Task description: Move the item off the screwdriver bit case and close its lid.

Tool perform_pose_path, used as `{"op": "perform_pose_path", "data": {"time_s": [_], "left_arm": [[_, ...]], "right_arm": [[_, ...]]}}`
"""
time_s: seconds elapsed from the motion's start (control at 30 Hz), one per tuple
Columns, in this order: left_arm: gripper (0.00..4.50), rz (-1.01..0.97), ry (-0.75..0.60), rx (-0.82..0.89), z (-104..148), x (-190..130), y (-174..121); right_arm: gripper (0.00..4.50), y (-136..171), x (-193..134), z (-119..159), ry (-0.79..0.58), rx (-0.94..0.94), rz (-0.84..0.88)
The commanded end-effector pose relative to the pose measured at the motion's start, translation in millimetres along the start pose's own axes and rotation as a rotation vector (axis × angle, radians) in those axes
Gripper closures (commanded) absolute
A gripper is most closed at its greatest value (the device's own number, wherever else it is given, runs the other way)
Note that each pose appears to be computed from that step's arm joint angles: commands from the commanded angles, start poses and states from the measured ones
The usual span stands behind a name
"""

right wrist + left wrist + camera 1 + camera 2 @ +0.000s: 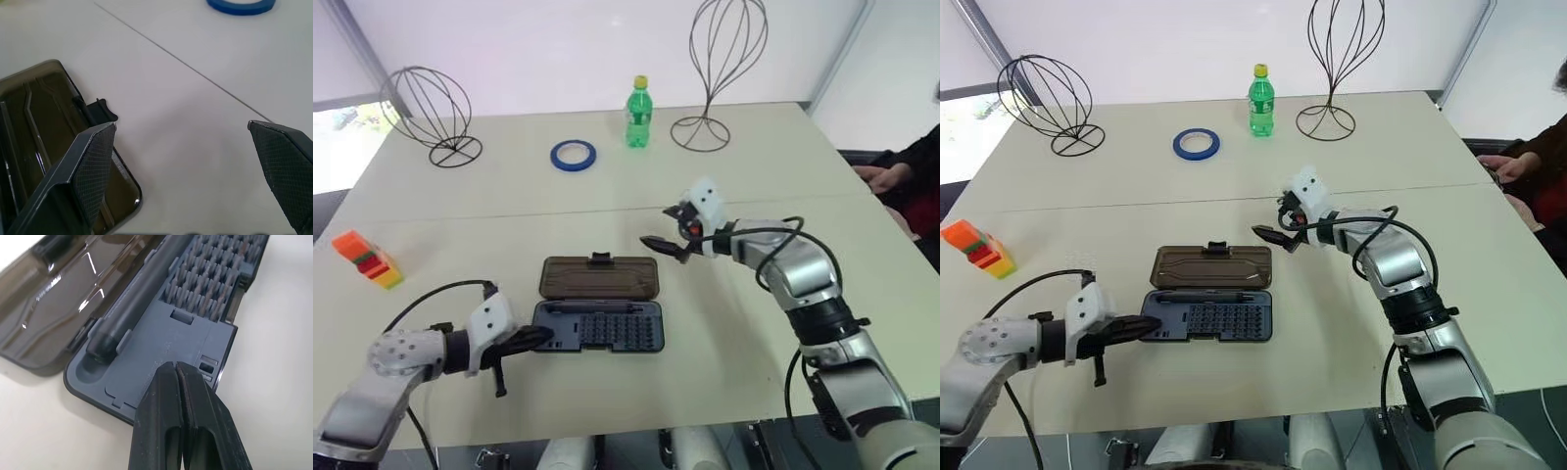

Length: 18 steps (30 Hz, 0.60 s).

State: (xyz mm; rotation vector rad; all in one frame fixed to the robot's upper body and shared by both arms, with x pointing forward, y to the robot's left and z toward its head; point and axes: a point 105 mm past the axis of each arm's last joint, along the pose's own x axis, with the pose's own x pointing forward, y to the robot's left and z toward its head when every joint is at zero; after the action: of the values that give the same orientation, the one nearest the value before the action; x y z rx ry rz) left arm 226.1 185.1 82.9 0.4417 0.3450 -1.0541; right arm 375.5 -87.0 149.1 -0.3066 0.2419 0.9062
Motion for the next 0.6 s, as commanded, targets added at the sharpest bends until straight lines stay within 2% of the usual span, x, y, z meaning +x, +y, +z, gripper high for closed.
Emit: {"op": "perform_pose_path", "data": {"time_s": [0.03, 0.33, 0.43, 0.6], "left_arm": [[4.46, -0.024, 0.095, -0.033, -30, 3, -10], [4.46, 0.040, 0.073, -0.059, -34, 10, -10], [4.50, 0.063, 0.079, -0.062, -34, 9, -7], [4.50, 0.099, 0.084, -0.081, -33, 6, -5]], "right_arm": [[0.00, 4, 5, 6, 0.020, -0.061, 0.040], [0.00, 14, 27, -35, 0.199, -0.096, 0.138], [0.85, 15, 35, -48, 0.251, -0.135, 0.158], [3.45, 19, 41, -61, 0.292, -0.150, 0.225]]}}
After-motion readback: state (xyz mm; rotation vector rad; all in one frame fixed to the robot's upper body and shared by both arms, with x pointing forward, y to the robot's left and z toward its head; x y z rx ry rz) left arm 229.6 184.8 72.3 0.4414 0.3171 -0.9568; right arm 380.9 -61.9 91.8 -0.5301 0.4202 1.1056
